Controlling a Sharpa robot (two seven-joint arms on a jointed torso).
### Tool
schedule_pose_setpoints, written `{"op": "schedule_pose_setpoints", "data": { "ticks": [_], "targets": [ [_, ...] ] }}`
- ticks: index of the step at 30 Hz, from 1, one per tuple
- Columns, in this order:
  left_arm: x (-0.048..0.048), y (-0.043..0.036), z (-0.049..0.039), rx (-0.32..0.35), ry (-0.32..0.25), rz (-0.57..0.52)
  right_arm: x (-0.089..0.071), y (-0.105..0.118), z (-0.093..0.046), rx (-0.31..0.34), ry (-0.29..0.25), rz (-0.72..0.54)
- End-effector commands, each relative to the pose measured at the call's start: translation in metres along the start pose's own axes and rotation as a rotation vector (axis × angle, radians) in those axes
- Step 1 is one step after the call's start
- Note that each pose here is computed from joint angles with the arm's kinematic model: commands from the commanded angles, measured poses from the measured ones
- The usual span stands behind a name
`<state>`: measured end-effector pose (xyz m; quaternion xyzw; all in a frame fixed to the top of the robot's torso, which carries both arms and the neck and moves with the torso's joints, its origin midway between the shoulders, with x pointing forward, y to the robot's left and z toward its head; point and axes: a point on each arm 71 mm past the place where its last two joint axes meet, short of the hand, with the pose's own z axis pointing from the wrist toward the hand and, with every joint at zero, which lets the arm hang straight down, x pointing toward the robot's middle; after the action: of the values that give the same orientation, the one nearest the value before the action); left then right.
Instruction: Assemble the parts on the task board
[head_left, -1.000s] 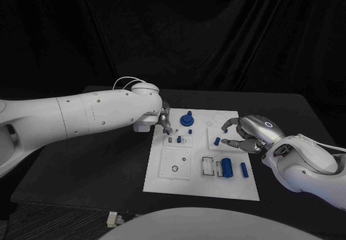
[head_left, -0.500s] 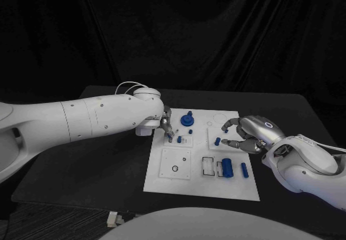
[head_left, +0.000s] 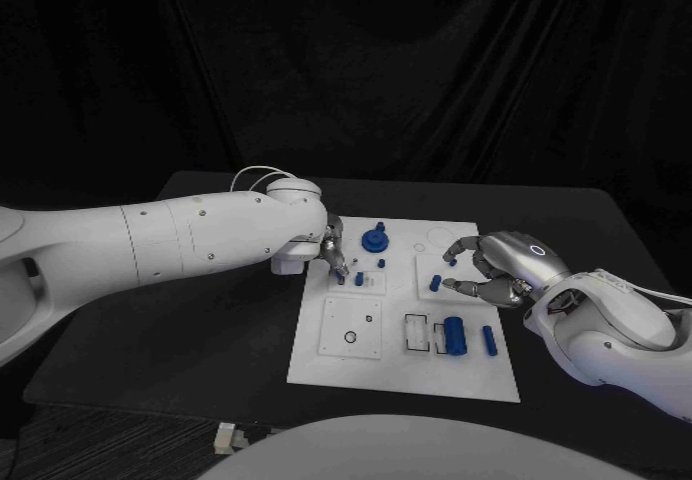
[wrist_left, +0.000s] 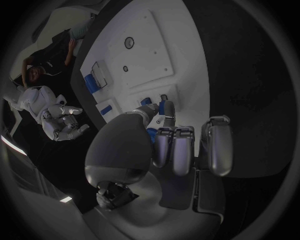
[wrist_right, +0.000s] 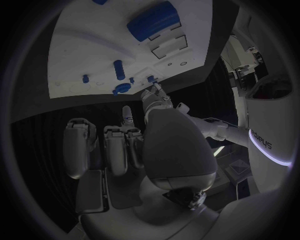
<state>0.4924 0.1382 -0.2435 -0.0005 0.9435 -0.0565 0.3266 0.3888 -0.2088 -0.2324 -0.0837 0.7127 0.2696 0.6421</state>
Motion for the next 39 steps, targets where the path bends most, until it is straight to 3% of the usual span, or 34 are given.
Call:
{"op": "schedule_pose_setpoints", "data": {
  "ticks": [1,39],
  "targets": [
    [0.0024,0.0007,0.0004,-0.036,0.014,0.008,0.0011,-0.0004,-0.0002,0.01,0.003,0.0],
    [0.0107,0.0035,0.0092,-0.049,0.049,0.017,0.002,0.0012,0.0007,0.007,0.008,0.004]
  ]
}}
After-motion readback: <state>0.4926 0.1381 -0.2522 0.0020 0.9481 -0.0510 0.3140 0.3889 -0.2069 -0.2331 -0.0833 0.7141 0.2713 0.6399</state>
